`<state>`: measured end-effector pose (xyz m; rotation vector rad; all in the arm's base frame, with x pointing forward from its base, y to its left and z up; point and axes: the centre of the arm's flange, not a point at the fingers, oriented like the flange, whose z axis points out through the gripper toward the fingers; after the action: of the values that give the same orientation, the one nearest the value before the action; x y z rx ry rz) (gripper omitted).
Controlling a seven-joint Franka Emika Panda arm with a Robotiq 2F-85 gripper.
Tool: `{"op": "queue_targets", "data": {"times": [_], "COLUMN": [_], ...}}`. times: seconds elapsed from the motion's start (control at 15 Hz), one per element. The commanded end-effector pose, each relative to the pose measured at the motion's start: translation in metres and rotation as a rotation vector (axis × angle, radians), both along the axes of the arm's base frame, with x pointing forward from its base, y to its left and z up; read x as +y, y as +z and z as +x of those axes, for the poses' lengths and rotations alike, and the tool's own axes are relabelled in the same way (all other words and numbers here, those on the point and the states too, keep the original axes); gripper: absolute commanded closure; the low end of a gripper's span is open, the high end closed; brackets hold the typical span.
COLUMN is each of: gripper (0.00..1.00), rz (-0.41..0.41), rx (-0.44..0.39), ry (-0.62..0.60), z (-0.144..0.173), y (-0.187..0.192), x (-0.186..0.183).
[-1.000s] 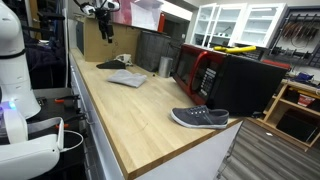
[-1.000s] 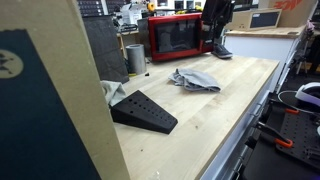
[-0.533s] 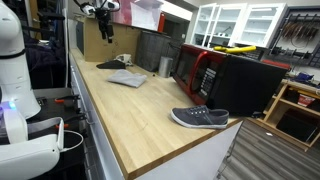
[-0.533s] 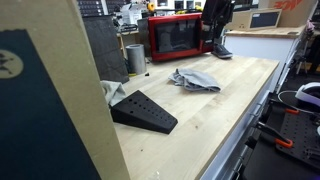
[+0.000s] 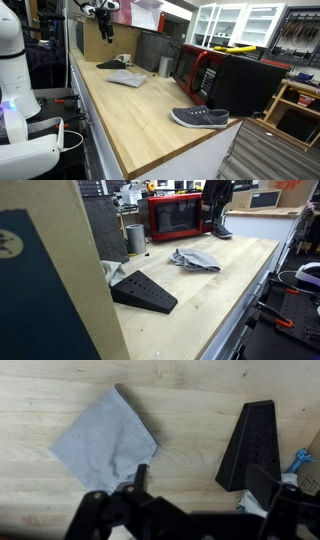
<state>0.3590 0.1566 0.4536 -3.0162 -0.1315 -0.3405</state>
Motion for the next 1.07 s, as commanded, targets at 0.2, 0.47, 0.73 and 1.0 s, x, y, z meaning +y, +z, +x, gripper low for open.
{"op": "queue_targets", "data": {"times": [0.2,0.47,0.73,1.0], "gripper": [0.00,0.00,0.00,0.00], "rz": [-0.005,-0.018,-0.051,-0.128], "rx": [0.007,0.033,0.055,0.037], "ry": [0.001,-0.001,-0.008,0.016], "z": [0.002,0.008,0.018,0.032], "y": [-0.004,-0.022,-0.054,-0.082], "x": [0.001,-0.001,-0.004,-0.014]}}
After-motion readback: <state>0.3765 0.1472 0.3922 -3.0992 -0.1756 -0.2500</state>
